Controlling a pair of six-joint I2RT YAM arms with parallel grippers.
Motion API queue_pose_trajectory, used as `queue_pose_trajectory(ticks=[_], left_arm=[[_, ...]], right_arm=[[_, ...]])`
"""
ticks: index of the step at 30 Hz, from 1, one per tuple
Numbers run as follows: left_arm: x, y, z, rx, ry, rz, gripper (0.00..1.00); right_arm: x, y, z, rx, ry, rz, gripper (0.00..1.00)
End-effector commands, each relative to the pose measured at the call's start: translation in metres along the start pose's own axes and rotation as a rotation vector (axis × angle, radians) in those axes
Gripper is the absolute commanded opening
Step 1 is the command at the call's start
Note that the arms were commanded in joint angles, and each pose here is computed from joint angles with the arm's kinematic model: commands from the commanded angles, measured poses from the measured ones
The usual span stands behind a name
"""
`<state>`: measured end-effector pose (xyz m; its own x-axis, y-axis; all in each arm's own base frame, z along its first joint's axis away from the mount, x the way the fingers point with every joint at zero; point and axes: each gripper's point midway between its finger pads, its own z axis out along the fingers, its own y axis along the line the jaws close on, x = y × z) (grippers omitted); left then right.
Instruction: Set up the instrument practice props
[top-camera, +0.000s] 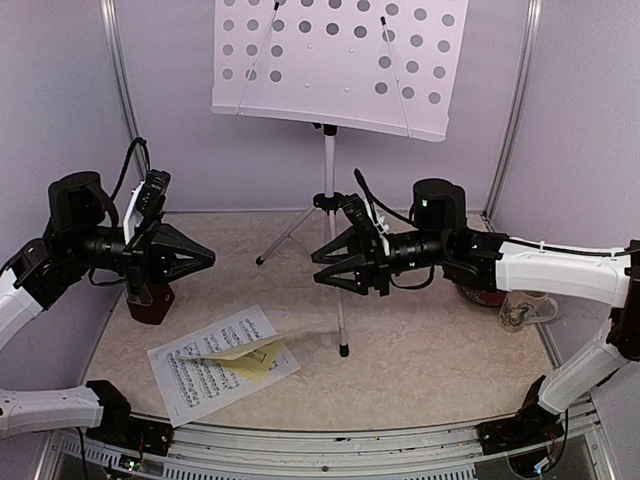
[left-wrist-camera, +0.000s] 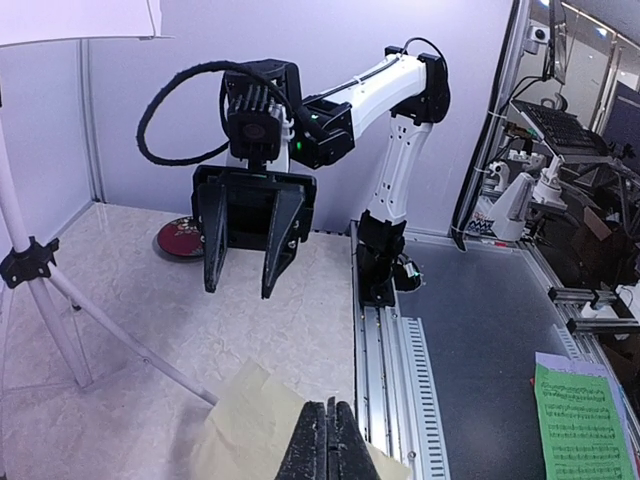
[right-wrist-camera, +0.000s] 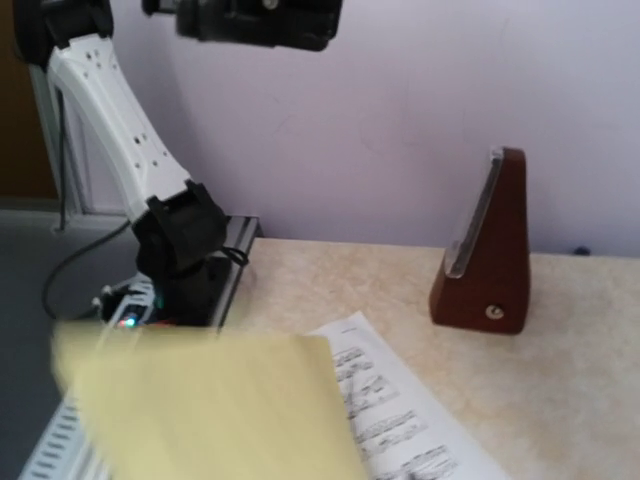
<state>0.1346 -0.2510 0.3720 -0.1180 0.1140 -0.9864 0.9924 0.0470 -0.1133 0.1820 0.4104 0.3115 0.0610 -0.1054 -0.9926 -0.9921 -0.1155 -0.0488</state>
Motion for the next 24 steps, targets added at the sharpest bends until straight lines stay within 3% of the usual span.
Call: queue_pose_trajectory(ticks=[1,2,4,8,12,15,21,24], left_arm=[[0.002,0.013,0.002,-0.071,0.008,0.011,0.0],[0.008,0.019,0.002,-0.099,0.023,-0.001,0.0],[0.03,0.046,0.0,-0.245,0.087,-0.06,0.38],[0.076,0.068,0.009,-0.398,0.226,-0.114,0.73],[0.129,0.078,0.033,-0.549,0.428,-0.052,0.84],[0.155,0.095,0.039,-0.616,0.524,-0.032,0.87],[0.161,0.141,0.02,-0.736,0.404,-0.136,0.89],[0.162,0.177,-0.009,-0.908,0.367,-0.175,0.99]], right_arm=[[0.01,-0.01,0.008,0.046,0.019,0.01,0.34],[0.016,-0.012,0.009,0.056,0.034,0.022,0.35],[0.033,-0.015,0.01,0.073,0.067,0.056,0.48],[0.078,-0.012,0.009,0.05,0.143,0.168,0.64],[0.109,-0.008,0.007,0.052,0.178,0.265,0.7],[0.114,-0.01,0.008,0.055,0.169,0.28,0.71],[0.125,-0.048,0.013,0.221,0.204,0.287,0.72],[0.126,-0.055,0.017,0.241,0.197,0.289,0.72]])
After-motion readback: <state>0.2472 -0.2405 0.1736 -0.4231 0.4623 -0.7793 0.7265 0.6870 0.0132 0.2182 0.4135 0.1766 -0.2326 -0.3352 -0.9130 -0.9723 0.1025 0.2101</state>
